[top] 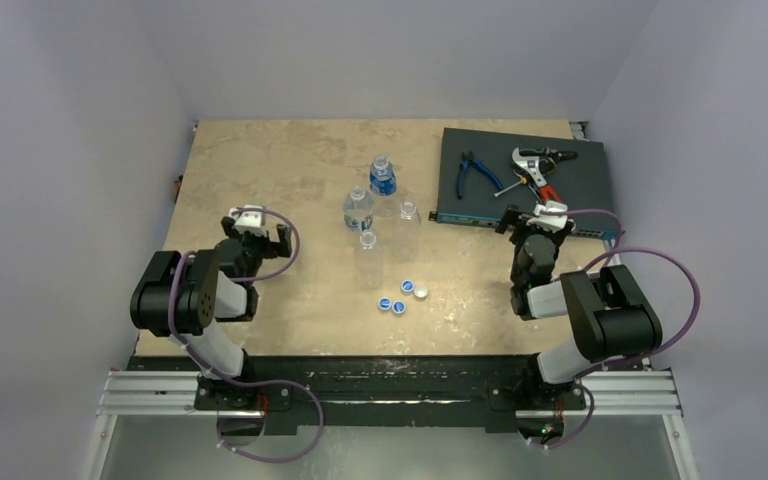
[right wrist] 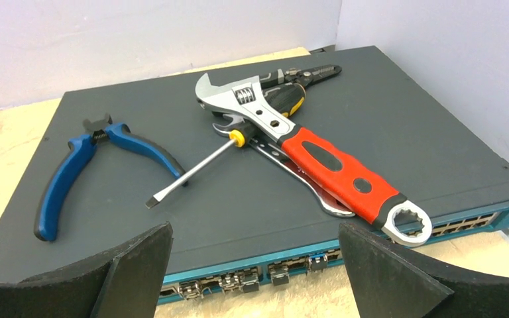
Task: Unscrew the bottle caps
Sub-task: Reset both arms
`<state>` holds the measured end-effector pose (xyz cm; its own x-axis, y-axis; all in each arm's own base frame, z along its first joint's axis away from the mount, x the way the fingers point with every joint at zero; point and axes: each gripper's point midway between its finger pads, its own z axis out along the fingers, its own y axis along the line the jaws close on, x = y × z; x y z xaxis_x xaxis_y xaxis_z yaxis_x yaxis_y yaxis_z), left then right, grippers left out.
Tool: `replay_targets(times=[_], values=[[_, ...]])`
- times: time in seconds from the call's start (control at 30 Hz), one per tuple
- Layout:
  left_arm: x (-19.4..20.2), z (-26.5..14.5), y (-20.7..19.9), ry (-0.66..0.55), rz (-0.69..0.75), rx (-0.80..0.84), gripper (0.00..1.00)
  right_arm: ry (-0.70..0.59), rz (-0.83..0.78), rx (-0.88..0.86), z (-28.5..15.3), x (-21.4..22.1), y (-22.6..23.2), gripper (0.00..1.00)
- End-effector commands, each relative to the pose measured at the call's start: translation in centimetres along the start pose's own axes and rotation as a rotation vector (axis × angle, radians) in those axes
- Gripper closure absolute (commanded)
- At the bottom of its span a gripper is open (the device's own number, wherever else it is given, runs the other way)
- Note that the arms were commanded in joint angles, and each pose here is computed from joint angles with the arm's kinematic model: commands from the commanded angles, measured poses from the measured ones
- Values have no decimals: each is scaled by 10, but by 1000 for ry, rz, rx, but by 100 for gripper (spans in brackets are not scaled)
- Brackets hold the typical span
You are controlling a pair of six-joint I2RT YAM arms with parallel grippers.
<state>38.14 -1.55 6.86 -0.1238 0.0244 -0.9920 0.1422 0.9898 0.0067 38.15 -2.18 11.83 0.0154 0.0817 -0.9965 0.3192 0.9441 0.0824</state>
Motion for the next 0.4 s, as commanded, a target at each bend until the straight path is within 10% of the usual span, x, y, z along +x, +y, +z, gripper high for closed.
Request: replay_targets(times=[0.0,0.37], values=[[-10,3,4,-30,4,-23,0,-93,36,-14,3,-26,3,1],[-9,6,4,-14,17,-48,0,-94,35,-14,2,-26,3,1]])
